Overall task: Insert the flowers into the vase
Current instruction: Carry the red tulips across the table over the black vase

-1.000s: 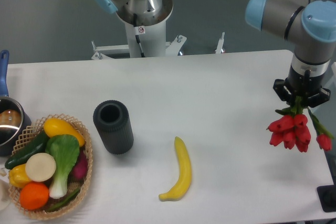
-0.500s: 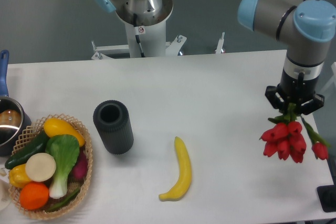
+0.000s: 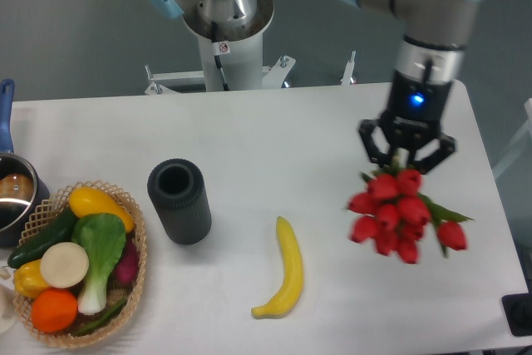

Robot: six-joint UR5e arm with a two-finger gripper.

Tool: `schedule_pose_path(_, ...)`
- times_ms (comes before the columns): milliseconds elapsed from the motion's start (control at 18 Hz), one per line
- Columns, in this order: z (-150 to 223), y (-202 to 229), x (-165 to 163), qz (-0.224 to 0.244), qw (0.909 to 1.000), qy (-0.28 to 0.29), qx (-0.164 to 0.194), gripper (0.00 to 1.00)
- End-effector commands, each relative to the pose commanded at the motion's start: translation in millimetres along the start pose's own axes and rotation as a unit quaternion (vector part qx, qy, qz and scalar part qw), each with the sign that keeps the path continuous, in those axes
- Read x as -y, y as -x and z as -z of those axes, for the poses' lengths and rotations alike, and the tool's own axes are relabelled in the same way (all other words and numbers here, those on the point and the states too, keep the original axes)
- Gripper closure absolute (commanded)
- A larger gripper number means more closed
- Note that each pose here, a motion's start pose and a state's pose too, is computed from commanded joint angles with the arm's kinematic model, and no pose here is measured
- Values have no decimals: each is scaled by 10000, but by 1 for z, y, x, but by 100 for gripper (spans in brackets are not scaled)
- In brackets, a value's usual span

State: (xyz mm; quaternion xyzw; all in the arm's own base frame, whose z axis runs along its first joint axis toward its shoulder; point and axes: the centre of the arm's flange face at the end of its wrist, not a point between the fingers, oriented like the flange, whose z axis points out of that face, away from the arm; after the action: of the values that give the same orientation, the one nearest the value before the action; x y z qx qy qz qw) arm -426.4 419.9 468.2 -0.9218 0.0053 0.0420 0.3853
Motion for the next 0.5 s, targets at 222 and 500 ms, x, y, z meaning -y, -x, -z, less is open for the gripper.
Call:
schedule_pose_path(222,-25,-34,27,327,9949,-581,-758,100)
schedule_pose_path(500,-40,-78,61,65,9782,-1371,-1561,100)
